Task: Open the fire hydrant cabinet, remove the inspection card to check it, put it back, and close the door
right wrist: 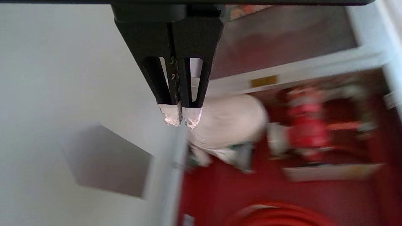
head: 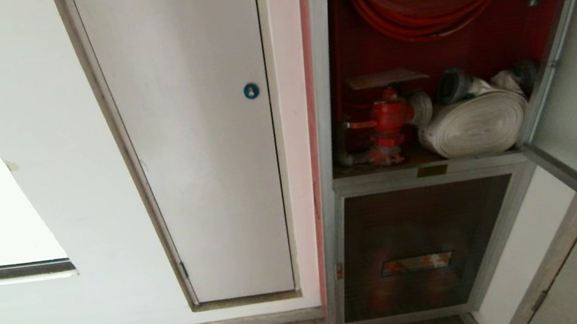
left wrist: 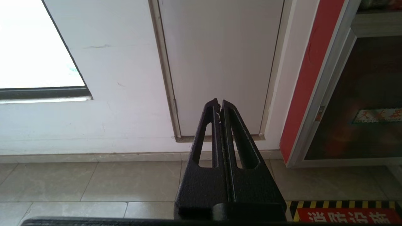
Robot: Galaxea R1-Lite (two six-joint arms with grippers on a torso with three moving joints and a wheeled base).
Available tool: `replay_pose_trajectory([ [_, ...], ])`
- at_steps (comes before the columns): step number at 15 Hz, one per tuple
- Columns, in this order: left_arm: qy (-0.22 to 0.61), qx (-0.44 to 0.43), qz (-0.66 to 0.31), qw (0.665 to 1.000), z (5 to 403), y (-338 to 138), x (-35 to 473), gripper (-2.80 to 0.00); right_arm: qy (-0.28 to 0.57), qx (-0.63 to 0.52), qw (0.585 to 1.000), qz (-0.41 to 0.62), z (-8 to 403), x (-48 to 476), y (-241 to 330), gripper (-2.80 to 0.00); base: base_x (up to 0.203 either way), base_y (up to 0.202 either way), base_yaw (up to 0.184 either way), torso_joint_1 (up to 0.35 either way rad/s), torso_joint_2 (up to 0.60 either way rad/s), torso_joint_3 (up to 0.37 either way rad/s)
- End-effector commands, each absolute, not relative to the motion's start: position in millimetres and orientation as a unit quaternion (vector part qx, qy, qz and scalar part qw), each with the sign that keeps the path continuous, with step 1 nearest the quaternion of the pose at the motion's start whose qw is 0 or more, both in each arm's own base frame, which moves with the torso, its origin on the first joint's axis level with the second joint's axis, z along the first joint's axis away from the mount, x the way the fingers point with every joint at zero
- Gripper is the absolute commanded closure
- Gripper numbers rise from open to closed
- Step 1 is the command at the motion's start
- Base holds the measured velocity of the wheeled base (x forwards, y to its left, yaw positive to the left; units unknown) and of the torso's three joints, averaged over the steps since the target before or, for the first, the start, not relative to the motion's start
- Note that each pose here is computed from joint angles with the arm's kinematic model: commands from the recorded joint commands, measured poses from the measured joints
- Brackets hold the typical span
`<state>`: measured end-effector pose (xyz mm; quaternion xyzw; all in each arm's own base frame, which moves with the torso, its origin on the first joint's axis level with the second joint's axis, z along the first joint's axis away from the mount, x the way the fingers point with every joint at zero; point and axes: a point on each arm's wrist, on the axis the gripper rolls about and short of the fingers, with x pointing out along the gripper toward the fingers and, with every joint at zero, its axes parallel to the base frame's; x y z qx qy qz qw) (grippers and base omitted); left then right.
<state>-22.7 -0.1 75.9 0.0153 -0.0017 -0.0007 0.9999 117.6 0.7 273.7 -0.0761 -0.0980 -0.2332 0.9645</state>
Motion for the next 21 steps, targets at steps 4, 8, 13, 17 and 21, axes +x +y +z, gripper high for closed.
replay_pose_trajectory([
  [4,-0.001,0.015,-0.001,1.000,76,0,-23,0.00,-0.133,-0.099,0.973,-0.158,269,87,6,0.00,0.000,0.000,0.000,0.000,0.00,0.000],
  [8,-0.001,0.015,-0.001,1.000,76,0,-23,0.00,-0.160,-0.109,0.969,-0.156,273,73,2,0.00,0.000,0.000,0.000,0.000,0.00,0.000],
  [13,-0.001,0.015,-0.001,1.000,76,0,-23,0.00,-0.191,-0.143,0.961,-0.140,267,44,-2,0.00,0.000,0.000,0.000,0.000,0.00,0.000],
  [17,-0.001,0.015,-0.001,1.000,76,0,-23,0.00,-0.142,-0.152,0.970,-0.128,254,1,-7,0.00,0.000,0.000,0.000,0.000,0.00,0.000],
  [21,-0.001,0.015,-0.001,1.000,76,0,-23,0.00,-0.148,-0.139,0.971,-0.126,260,-23,-9,0.00,0.000,0.000,0.000,0.000,0.00,0.000],
])
